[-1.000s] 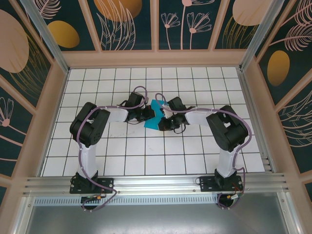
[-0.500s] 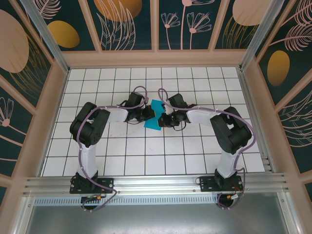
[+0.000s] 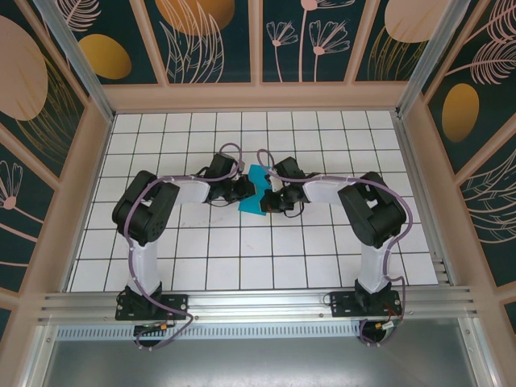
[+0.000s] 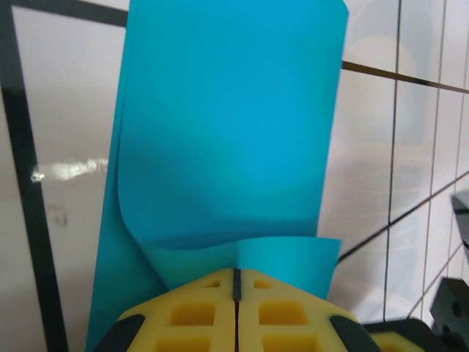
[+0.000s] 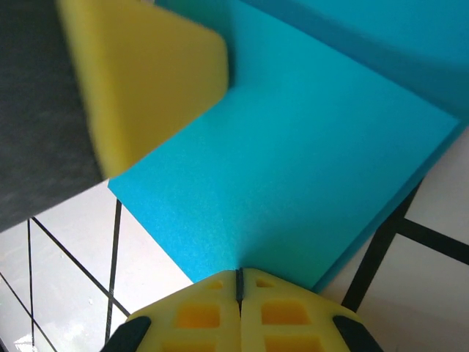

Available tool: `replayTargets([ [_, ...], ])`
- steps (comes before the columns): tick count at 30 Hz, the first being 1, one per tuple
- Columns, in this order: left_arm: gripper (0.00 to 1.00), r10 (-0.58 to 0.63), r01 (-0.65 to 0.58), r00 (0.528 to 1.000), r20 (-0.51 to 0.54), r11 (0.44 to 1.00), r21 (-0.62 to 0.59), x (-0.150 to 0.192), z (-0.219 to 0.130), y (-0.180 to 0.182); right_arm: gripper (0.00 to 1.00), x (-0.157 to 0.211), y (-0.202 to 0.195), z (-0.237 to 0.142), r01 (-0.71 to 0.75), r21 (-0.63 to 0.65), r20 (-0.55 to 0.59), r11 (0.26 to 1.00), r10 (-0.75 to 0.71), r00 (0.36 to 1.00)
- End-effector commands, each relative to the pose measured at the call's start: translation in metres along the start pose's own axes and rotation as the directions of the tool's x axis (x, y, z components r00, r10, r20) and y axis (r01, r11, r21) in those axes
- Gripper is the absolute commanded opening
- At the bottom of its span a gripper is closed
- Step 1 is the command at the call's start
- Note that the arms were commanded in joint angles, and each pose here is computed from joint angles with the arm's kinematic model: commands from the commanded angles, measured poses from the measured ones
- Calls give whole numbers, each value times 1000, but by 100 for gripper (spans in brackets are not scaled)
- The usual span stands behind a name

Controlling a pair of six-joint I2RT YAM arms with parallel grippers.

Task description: Fold a paper plane with a square sheet of paper (pick it up from the middle)

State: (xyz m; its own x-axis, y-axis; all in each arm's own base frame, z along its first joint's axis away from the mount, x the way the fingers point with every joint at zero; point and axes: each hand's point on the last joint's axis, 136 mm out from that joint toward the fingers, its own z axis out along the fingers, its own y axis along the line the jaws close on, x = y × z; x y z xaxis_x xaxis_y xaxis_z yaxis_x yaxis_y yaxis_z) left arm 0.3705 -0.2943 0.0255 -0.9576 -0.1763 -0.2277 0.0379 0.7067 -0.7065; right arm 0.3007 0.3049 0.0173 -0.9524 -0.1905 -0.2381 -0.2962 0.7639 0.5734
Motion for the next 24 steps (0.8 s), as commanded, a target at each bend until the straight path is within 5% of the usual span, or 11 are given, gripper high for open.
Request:
replayTargets([
  [1,7,26,-29,999,24,995,97,-3,-20,-30,3,18,-25,13,-37,95,-58,995,42,997],
  [24,1,-27,26,996,-87,1000,-14,35,14,6,1,25,-31,16,-63,114,-81,991,73,994],
])
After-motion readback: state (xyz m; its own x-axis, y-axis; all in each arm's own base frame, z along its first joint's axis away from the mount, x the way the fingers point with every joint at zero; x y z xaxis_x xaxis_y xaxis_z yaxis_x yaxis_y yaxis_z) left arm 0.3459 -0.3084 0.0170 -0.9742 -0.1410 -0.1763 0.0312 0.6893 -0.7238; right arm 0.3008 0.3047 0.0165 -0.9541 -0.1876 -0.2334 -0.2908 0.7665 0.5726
